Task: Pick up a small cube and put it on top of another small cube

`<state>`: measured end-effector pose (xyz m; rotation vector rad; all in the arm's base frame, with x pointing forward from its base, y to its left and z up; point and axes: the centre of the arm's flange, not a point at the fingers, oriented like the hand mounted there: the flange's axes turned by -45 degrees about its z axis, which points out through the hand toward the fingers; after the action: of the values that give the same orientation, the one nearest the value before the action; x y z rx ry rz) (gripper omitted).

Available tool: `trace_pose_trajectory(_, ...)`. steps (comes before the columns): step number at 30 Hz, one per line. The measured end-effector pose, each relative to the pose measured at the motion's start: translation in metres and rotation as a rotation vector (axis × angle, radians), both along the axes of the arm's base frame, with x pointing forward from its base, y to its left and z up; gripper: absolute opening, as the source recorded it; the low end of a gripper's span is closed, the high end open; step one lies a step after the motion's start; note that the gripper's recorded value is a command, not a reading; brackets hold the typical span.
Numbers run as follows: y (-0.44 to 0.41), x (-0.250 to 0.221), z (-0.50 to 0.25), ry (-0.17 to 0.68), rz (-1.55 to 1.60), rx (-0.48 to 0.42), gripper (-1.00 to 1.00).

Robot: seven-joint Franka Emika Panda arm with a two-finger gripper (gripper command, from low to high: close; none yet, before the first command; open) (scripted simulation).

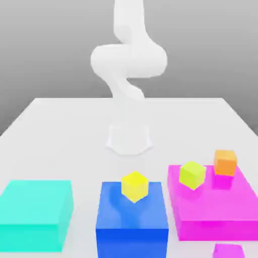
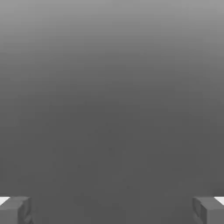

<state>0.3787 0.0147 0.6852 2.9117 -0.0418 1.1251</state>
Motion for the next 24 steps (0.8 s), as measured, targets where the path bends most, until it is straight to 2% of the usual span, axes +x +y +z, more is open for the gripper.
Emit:
trace_pose_trajectory(12,0.069,0.122,-0.162,0.284,-0.059,-0.054,0.00)
trace_pose_trajectory(18,0.106,0.154,-0.256,0.415,-0.062,-0.054,0.00)
trace_pose_trajectory(24,0.142,0.165,-0.353,0.545,-0.062,-0.029,0.00)
